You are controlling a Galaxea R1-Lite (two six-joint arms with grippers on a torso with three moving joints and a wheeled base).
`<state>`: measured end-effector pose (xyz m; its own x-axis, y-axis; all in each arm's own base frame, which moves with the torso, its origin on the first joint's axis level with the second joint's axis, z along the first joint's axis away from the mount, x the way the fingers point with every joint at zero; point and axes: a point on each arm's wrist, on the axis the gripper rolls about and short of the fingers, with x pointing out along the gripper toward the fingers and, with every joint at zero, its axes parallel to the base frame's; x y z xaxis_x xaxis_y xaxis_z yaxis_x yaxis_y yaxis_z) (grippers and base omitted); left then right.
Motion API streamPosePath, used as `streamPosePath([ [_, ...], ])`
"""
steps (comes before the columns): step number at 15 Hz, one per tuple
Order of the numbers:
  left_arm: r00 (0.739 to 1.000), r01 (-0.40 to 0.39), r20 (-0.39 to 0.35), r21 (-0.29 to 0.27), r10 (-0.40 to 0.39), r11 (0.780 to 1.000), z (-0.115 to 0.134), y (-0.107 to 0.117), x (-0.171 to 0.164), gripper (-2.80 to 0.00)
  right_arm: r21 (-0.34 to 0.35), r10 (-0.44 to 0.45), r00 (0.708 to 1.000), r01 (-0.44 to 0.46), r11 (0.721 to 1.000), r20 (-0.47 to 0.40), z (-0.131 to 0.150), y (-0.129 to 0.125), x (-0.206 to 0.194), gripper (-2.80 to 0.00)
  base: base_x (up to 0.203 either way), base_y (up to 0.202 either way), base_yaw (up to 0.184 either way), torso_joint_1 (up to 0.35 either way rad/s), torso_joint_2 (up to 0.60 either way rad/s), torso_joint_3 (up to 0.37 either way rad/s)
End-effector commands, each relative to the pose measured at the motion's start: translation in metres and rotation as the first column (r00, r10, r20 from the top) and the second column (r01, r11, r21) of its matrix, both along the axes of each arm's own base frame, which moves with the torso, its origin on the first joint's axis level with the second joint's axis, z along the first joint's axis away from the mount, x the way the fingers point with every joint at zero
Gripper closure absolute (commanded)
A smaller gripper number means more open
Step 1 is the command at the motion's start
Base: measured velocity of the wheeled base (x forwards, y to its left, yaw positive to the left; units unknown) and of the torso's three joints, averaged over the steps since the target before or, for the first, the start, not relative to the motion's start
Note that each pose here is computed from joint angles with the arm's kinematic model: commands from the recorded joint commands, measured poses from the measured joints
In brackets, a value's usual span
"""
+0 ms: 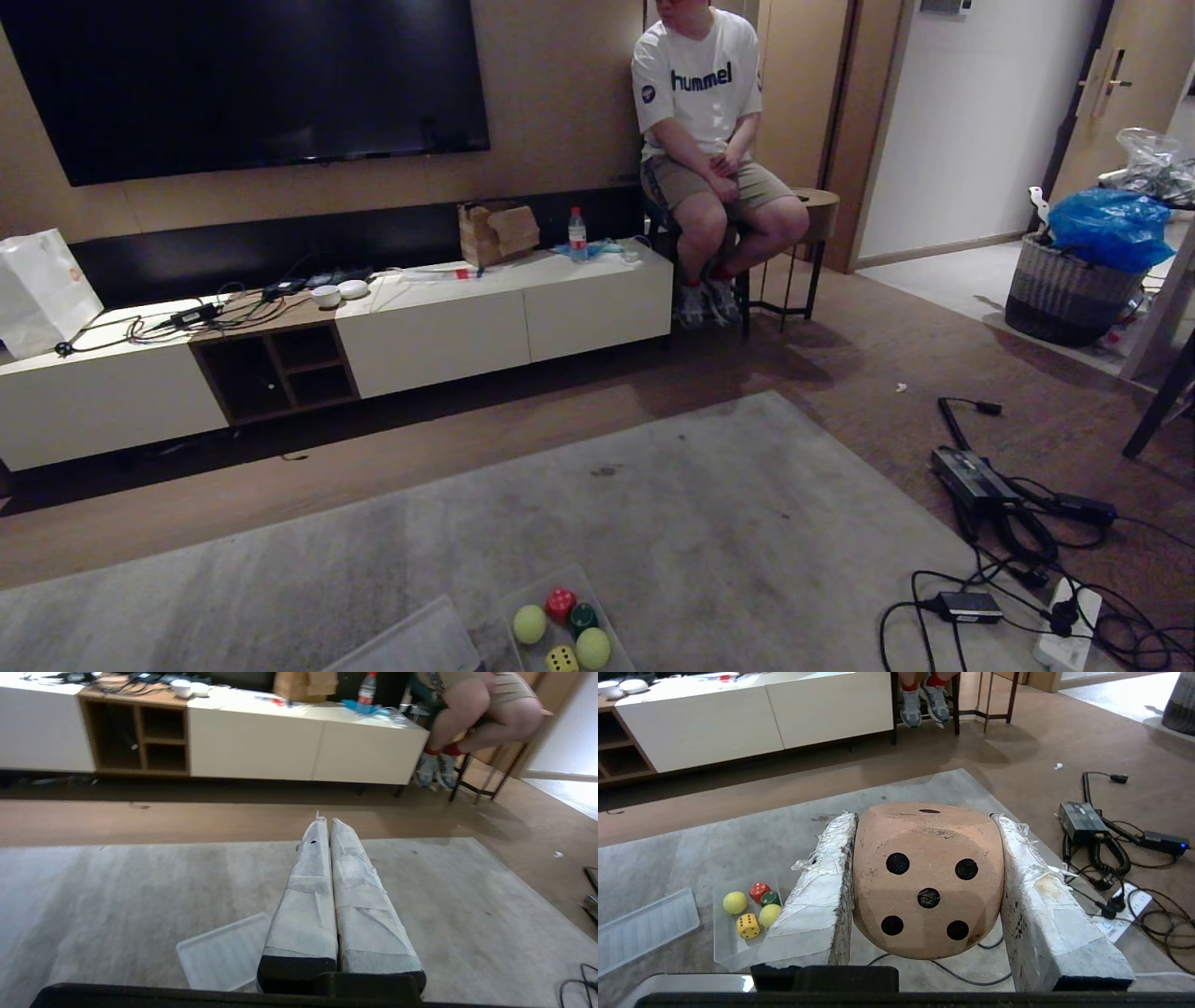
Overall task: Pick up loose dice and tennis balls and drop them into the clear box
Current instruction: Put the toys in the box
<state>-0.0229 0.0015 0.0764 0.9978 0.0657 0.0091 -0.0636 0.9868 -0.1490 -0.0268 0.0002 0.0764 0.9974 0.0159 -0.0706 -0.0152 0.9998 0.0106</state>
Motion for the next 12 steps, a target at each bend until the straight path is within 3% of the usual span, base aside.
streamPosePath([
  [1, 1.0, -0.001, -0.001, -0.001, 0.001, 1.0, 0.0, 0.0, 0.0001, 0.0, 0.001, 0.001, 1.0, -0.001, 1.0, -0.003, -0.0003, 0.0, 0.0002, 0.0, 0.0, 0.0, 0.0, 0.0, 0.0, 0.0],
  [9, 1.0, -0.002, 0.0, -0.003, 0.002, 1.0, 0.0, 0.0, 0.0, 0.0, 0.001, 0.001, 1.0, -0.001, 1.0, -0.001, -0.0002, 0.0, 0.0002, 0.0, 0.001, -0.008, 0.159, 0.002, 0.0, 0.0],
  [12, 1.0, -0.002, -0.001, -0.003, 0.002, 1.0, 0.0, 0.0, 0.0001, 0.0, 0.001, 0.001, 1.0, -0.001, 1.0, -0.002, -0.0002, 0.0, 0.0002, 0.0, 0.0, -0.001, 0.026, 0.001, 0.0, -0.107],
])
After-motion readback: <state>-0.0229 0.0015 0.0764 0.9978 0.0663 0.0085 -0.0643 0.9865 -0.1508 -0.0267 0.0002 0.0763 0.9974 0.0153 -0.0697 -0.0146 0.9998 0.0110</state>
